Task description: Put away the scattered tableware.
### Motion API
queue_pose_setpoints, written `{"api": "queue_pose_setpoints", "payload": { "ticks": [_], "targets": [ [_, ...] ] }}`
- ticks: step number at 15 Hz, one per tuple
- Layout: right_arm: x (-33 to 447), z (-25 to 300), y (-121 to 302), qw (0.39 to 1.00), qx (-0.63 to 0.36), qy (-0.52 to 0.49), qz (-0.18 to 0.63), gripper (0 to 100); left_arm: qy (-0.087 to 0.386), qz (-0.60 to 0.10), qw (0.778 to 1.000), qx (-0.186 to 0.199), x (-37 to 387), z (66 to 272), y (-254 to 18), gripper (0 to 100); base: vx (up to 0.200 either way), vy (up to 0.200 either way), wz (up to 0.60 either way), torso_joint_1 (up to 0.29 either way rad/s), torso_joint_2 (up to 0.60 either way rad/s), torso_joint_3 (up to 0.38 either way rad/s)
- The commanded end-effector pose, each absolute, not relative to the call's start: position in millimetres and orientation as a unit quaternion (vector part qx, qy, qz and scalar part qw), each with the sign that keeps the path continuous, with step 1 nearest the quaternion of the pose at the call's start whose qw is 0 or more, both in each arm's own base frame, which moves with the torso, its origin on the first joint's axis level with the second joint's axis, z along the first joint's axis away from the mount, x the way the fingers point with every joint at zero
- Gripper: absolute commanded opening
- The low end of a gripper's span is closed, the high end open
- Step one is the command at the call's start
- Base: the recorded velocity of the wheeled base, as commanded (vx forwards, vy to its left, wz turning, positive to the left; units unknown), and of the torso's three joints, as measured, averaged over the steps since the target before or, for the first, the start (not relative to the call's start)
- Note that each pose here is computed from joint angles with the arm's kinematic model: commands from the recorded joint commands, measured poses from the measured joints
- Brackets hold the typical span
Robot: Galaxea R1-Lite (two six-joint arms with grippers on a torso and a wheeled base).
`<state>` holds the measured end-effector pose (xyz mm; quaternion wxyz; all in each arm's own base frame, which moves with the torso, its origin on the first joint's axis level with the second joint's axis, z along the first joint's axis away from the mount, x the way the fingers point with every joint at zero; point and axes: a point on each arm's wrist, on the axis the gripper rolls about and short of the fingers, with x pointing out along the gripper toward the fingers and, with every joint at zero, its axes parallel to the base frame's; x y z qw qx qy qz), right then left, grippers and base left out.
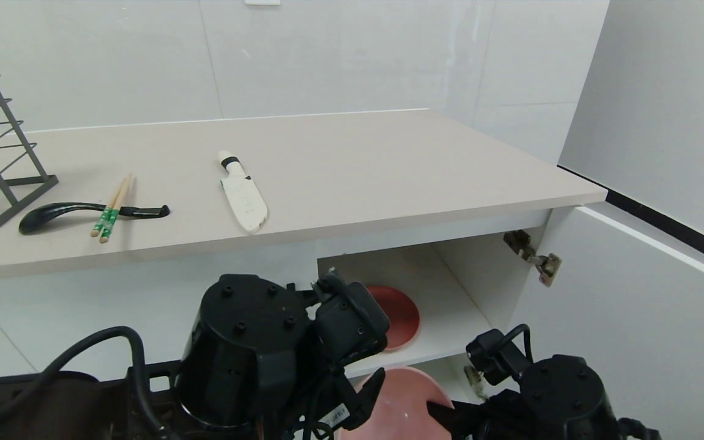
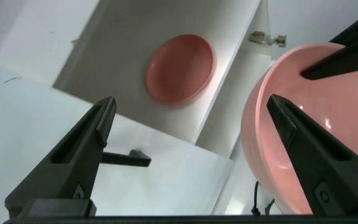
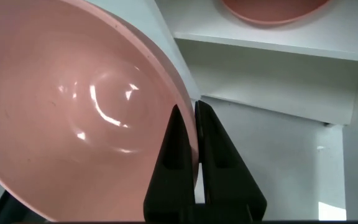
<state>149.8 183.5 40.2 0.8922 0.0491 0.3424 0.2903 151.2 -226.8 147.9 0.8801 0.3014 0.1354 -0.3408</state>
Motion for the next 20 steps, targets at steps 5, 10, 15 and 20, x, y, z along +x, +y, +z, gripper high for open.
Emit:
{"api": "queue_pose_setpoints", "payload": {
  "ticks": [5, 10, 15, 20],
  "targets": [
    [173.0, 24.8, 188.5, 0.898, 0.049, 0.352, 0.260, 0, 0.138, -0.306, 0.907, 0.255, 135.0, 157.5, -173.6, 100, 0.000, 0.000, 0.00, 0.000, 0.00, 0.000],
    [196.1, 4.8, 182.5, 0.910, 0.068, 0.338, 0.231, 0, 0.108, -0.283, 0.933, 0.195, 111.6, 172.9, -130.7, 100, 0.000, 0.000, 0.00, 0.000, 0.00, 0.000],
    [215.0, -1.0, 180.3, 0.917, 0.077, 0.330, 0.211, 0, 0.080, -0.260, 0.949, 0.158, 89.2, 176.8, -93.5, 100, 0.000, 0.000, 0.00, 0.000, 0.00, 0.000],
    [252.1, -17.9, 173.4, 0.929, 0.062, 0.317, 0.182, 0, -0.003, -0.177, 0.980, 0.087, 64.9, 197.8, -45.5, 100, 0.000, 0.000, 0.00, 0.000, 0.00, 0.000]
  ]
}}
